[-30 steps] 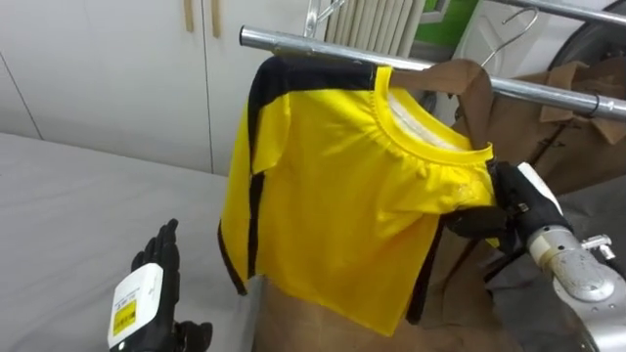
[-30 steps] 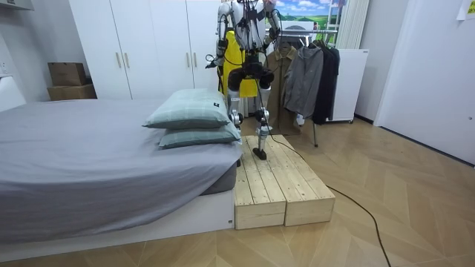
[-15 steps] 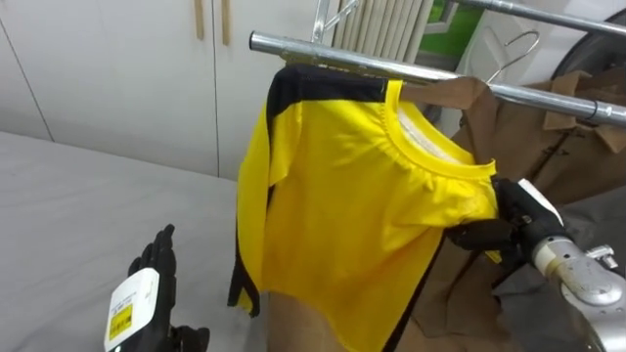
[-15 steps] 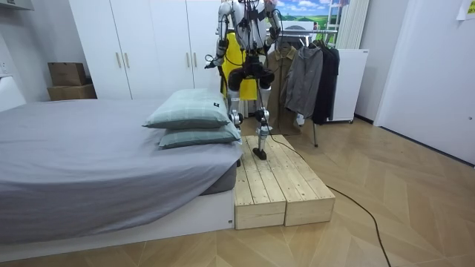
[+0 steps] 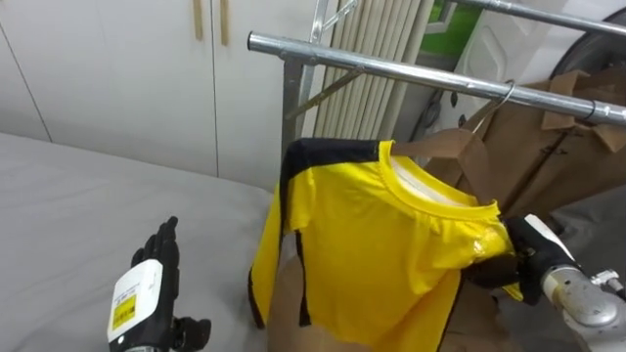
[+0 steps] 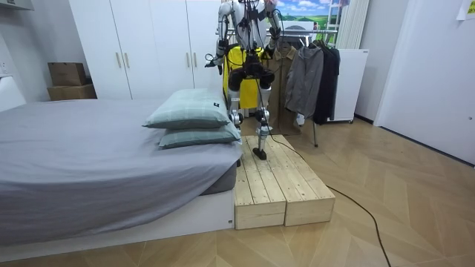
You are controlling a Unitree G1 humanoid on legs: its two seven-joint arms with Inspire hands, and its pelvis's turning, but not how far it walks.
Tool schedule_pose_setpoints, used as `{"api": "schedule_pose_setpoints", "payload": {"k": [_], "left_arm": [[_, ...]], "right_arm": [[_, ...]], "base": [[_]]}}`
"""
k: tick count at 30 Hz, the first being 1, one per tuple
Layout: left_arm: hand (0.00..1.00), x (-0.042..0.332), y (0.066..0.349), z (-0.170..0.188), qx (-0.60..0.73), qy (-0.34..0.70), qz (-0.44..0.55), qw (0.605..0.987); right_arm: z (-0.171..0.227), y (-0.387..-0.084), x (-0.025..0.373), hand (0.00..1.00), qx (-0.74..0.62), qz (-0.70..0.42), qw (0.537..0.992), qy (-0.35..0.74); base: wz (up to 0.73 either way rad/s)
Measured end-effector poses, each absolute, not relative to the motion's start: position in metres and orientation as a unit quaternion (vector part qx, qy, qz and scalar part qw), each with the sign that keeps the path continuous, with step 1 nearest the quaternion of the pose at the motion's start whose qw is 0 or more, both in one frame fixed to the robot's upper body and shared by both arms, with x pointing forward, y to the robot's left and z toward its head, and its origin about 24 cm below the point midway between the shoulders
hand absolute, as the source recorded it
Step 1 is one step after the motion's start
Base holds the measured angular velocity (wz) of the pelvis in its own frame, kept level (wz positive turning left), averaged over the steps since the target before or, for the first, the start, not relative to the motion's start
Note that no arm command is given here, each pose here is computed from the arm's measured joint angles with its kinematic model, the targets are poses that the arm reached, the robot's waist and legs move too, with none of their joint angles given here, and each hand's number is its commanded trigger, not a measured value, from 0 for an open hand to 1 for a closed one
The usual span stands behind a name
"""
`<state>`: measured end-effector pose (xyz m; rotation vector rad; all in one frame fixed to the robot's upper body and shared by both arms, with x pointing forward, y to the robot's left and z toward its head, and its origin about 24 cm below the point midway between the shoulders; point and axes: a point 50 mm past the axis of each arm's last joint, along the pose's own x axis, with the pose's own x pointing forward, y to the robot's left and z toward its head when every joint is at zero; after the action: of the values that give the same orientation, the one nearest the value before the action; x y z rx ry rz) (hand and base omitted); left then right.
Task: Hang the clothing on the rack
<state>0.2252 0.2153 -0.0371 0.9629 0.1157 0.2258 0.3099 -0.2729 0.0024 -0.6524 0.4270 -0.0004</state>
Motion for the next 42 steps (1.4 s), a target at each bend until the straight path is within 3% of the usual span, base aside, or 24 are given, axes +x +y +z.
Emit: {"api": "schedule_pose_setpoints", "payload": {"k": [15, 42], "left_arm": [[0.0, 0.228, 0.208, -0.035, 0.458, 0.057, 0.072, 0.884], [0.0, 0.231, 0.209, -0.029, 0.462, 0.038, 0.068, 0.883]], "right_arm": [[-0.02, -0.266, 0.297, 1.0, -0.309, -0.018, 0.921, 0.235], [-0.021, -0.267, 0.295, 1.0, -0.321, -0.046, 0.921, 0.217]], "base": [[0.07], [0.0]]}}
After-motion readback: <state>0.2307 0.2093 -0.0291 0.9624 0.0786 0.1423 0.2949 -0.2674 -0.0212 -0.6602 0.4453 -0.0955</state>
